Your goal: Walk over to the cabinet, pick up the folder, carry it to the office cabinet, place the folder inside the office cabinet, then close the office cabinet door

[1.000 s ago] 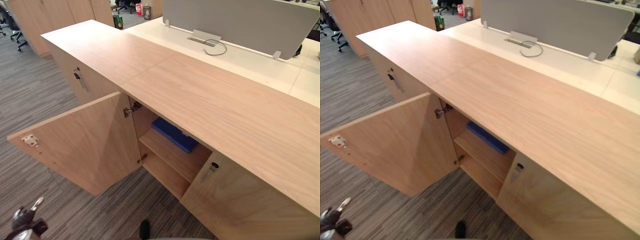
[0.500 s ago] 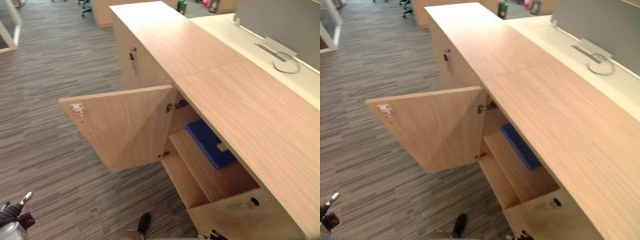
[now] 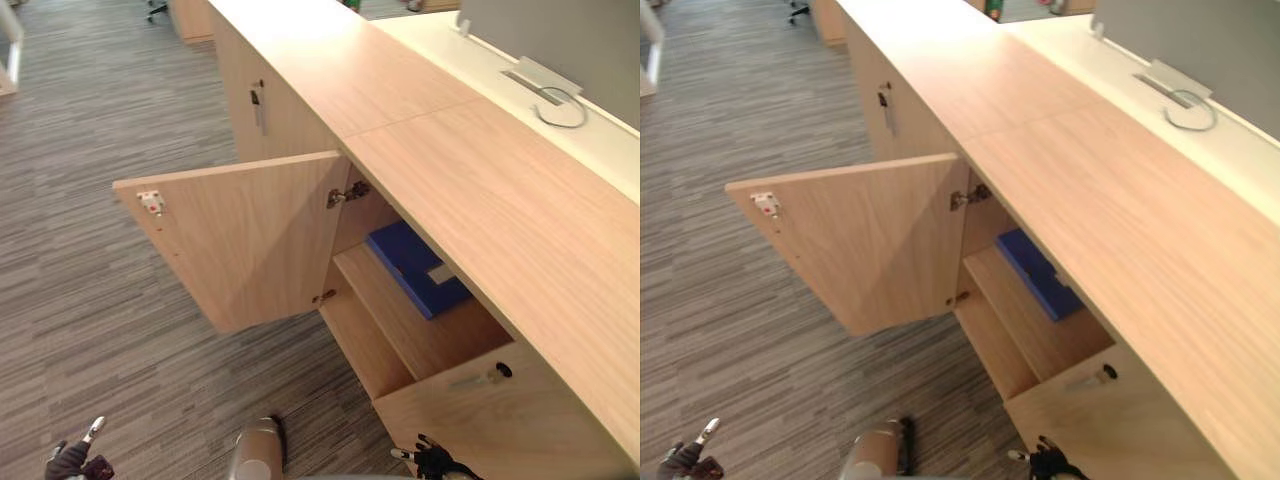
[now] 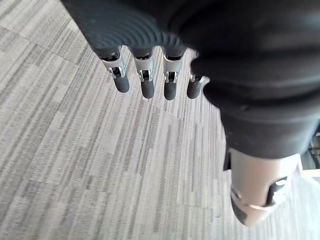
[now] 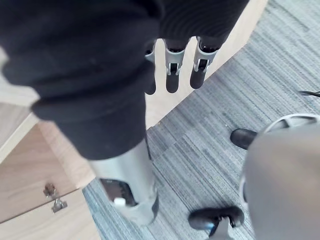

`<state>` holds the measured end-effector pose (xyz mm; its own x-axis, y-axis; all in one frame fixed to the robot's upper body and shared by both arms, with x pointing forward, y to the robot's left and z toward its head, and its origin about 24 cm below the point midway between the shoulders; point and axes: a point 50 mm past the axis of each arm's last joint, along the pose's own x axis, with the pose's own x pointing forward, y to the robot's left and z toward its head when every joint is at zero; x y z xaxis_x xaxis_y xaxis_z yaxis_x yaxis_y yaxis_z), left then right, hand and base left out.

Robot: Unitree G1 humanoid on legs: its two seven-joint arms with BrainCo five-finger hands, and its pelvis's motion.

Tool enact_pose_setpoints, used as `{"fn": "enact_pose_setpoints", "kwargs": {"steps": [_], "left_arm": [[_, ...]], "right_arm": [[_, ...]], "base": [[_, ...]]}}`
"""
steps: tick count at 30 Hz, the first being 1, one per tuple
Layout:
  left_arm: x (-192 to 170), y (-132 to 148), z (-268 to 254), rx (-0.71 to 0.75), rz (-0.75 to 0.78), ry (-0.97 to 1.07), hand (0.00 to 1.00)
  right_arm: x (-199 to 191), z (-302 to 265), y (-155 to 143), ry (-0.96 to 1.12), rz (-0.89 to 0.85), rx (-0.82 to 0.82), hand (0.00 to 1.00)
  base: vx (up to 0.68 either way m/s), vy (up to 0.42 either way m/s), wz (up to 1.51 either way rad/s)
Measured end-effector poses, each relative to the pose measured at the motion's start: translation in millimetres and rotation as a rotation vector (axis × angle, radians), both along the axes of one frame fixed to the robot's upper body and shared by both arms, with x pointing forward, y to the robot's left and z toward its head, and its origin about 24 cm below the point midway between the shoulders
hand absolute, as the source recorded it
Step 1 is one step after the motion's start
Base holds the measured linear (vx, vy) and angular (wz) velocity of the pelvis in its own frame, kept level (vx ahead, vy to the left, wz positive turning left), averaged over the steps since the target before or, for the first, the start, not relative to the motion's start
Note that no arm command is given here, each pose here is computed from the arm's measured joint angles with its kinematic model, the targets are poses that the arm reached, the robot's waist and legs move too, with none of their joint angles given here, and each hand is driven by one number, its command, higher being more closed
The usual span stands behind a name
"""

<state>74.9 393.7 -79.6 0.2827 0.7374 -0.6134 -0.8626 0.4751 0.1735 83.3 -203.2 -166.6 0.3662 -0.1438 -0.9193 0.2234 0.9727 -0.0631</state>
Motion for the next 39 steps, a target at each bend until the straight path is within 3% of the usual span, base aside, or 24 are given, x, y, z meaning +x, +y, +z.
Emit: {"fn": "enact_pose_setpoints", "kwargs": {"steps": [9, 24, 39], "left_arm": [[15, 7, 10, 0.035, -0.027, -0.027, 0.0], [25, -3, 4, 0.039, -0.144, 0.035, 0.0], [121, 29, 80, 0.245, -0.32, -0.075, 0.0]], "right_arm": [[-14, -3, -3, 0.027, -0.091, 0.015, 0.0], [-14, -2, -8, 0.028, -0.081, -0.001, 0.0], [-15, -1, -11, 0.031, -0.084, 0.005, 0.0]], "base": [[0.01, 0.026, 0.33], [-0.05, -0.018, -0.08], [0.06, 0.01, -0.11]]}}
